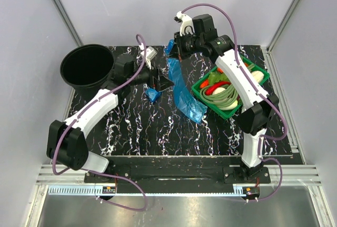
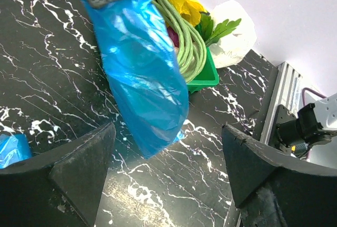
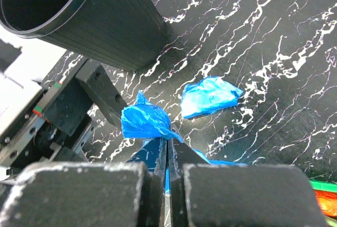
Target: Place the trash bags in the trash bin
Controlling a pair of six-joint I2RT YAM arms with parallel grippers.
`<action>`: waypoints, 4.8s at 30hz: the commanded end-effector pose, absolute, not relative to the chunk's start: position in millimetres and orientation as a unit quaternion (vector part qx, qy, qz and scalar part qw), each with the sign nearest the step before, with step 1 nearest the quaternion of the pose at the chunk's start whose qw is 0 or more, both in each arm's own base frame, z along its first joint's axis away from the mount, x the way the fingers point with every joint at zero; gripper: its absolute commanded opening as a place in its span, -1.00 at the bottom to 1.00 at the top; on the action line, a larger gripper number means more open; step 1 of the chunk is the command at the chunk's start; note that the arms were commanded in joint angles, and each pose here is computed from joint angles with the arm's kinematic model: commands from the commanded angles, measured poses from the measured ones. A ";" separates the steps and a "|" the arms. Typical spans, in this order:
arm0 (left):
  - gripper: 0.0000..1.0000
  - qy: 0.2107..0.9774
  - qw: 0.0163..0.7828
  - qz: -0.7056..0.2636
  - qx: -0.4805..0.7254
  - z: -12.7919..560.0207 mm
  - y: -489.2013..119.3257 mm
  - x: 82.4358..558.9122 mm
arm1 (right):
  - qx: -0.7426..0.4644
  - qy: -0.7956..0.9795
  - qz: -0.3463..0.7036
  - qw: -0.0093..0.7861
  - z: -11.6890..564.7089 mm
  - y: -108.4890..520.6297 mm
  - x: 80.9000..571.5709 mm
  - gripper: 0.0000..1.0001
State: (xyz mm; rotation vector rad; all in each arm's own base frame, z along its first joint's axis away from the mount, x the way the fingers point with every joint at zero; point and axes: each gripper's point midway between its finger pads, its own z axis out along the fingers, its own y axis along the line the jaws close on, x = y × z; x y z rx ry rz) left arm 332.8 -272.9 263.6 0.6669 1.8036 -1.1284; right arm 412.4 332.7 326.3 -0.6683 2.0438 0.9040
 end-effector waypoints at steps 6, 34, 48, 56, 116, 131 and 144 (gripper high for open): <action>0.70 0.734 0.473 -0.403 0.274 269.8 -300.1 355.2 | -0.250 0.798 0.352 0.420 348.7 327.7 416.1 -1.00; -1.00 0.818 0.430 -0.289 0.249 169.7 -216.5 364.0 | -0.359 0.822 0.223 0.381 265.7 251.1 364.0 0.47; -1.00 0.844 0.392 -0.247 0.271 122.7 -184.6 346.0 | -0.438 0.847 0.220 0.206 119.0 222.5 298.5 0.36; -1.00 0.847 0.382 -0.253 0.269 115.9 -177.2 340.3 | -0.441 0.849 0.236 0.171 80.5 229.4 293.9 0.29; -1.00 0.846 0.358 -0.291 0.267 108.2 -178.9 331.7 | -0.470 0.858 0.109 0.176 10.5 223.1 306.3 -0.04; -1.00 0.847 0.347 -0.296 0.271 103.4 -180.4 329.6 | -0.457 0.859 0.131 0.191 34.6 233.8 308.2 -0.84; -0.11 0.845 0.337 -0.290 0.298 104.0 -162.1 333.2 | -0.467 0.840 0.181 0.208 152.7 251.8 304.0 -1.00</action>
